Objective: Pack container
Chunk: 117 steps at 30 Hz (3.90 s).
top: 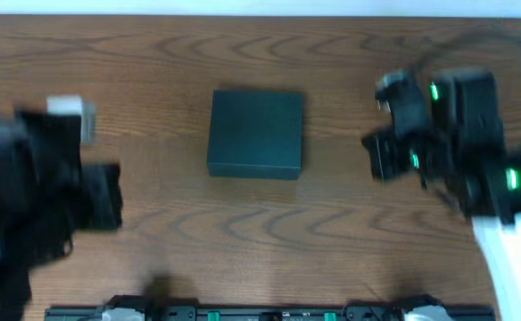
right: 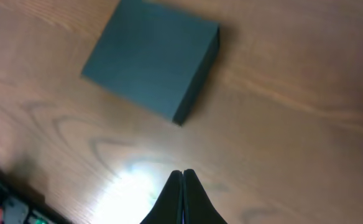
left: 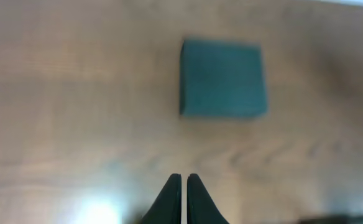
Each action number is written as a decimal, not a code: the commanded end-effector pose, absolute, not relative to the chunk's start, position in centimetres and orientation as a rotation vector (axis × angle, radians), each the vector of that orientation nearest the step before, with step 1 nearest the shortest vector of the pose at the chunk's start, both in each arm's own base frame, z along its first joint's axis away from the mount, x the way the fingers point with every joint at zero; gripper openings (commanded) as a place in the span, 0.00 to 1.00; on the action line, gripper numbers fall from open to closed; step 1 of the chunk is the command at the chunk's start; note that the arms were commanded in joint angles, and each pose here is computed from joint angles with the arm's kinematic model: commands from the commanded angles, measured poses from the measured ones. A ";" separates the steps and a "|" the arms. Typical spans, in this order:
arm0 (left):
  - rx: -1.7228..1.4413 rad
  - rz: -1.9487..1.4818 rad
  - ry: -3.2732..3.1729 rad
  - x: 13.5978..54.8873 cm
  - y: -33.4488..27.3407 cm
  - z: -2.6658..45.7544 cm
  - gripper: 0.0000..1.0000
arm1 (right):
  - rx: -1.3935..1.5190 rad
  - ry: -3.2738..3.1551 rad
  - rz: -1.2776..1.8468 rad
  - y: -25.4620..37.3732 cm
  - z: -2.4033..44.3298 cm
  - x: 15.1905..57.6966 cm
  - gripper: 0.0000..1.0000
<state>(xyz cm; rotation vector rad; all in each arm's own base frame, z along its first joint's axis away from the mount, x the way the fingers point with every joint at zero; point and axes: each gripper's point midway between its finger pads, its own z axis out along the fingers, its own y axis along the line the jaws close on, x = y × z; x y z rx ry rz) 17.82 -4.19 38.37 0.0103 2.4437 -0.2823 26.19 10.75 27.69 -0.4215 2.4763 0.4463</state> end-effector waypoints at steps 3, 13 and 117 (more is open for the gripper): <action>0.018 -0.254 2.519 13.7 -3.6 30.9 0.06 | -0.446 2.481 0.610 11.3 21.3 19.5 0.02; -0.155 -0.427 2.502 12.7 -4.9 25.9 0.95 | -0.112 2.462 0.728 10.5 19.7 15.7 0.99; -0.108 -0.114 1.953 22.0 -0.1 11.1 0.95 | 0.030 2.031 0.086 2.0 10.2 20.8 1.00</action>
